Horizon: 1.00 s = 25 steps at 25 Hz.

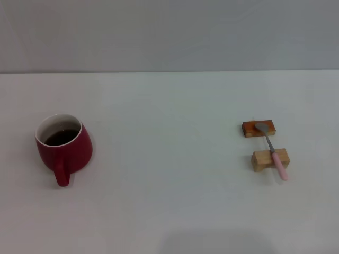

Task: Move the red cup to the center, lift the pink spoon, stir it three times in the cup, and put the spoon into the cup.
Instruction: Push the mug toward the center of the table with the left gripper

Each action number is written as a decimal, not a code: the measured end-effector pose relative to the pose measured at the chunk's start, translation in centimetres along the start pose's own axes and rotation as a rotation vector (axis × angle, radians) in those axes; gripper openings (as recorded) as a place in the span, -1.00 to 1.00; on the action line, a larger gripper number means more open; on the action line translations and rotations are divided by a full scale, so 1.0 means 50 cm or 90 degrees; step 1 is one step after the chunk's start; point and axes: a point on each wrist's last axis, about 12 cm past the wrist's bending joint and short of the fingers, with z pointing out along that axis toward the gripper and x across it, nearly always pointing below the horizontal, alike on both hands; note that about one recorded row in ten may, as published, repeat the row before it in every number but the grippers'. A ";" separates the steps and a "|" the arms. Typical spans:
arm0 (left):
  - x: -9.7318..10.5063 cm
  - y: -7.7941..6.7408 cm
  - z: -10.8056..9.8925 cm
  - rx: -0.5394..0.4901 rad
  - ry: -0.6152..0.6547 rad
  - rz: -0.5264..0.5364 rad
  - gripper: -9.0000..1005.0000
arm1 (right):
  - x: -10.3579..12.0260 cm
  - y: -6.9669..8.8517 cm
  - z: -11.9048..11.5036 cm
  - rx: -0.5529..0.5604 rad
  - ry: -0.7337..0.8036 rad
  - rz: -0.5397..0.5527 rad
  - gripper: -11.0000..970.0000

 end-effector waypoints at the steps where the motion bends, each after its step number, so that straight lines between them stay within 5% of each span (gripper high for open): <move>1: 0.000 0.000 0.000 0.000 0.000 0.000 0.68 | 0.000 0.000 0.000 0.000 0.000 0.000 0.37; 12: 0.000 0.000 0.000 0.000 -0.001 -0.001 0.67 | -0.001 0.001 0.000 0.000 0.000 0.001 0.37; 25: -0.001 -0.003 0.001 0.002 -0.001 0.002 0.02 | -0.001 0.002 0.000 0.001 -0.001 0.002 0.37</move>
